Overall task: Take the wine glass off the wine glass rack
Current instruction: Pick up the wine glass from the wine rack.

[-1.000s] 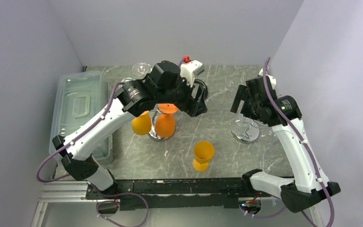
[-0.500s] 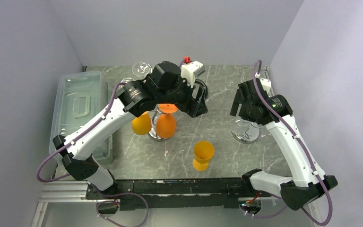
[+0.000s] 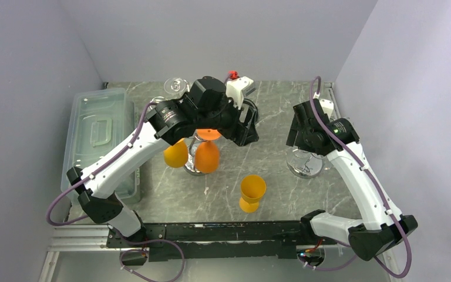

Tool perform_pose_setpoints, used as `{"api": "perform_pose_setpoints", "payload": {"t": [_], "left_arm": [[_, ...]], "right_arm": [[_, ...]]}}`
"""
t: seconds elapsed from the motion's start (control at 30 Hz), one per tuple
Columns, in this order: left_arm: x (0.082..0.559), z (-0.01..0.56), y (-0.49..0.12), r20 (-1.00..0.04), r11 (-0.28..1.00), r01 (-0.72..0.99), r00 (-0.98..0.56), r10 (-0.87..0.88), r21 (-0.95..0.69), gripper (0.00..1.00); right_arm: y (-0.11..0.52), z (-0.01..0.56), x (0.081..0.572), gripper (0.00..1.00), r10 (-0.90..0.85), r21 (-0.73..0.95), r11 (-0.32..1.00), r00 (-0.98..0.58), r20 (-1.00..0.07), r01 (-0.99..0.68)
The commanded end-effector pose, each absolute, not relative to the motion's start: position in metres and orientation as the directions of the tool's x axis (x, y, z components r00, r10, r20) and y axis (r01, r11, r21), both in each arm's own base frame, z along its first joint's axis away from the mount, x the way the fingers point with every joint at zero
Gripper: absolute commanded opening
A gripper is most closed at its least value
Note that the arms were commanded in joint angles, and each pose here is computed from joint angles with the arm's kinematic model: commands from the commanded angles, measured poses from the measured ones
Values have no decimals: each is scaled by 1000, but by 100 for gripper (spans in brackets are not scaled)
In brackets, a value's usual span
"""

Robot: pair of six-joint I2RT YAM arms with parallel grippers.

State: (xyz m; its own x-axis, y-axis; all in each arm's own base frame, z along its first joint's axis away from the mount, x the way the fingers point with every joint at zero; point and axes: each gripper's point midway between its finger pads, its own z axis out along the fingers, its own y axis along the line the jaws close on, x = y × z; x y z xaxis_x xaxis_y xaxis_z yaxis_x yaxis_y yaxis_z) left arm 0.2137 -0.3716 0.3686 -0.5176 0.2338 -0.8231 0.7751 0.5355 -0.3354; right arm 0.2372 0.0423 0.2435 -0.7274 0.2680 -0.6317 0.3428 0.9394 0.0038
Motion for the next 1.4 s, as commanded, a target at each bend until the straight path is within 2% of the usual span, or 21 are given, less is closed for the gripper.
{"api": "perform_pose_setpoints", "payload": {"t": [0.0,0.07,0.27,0.5,1.37], "left_arm": [[214,377,-376,-837,511,789,-503,217,-342,82],[214,376,-377,-837,510,789,-503,217,-342,82],[215,372,-381,-830,505,790,-510,226,-348,82],[216,370,-382,-827,507,789,-513,232,-347,82],[222,368,-381,-826,542,759,-529,192,-360,82]], "right_arm": [[40,250,247,72,277,14,932,-687,-672,362],[40,250,247,65,276,12,932,-685,-674,364],[37,248,246,58,271,-1,929,-685,-676,369],[36,257,245,43,274,7,929,-675,-685,370],[45,288,239,36,276,92,948,-648,-710,303]]}}
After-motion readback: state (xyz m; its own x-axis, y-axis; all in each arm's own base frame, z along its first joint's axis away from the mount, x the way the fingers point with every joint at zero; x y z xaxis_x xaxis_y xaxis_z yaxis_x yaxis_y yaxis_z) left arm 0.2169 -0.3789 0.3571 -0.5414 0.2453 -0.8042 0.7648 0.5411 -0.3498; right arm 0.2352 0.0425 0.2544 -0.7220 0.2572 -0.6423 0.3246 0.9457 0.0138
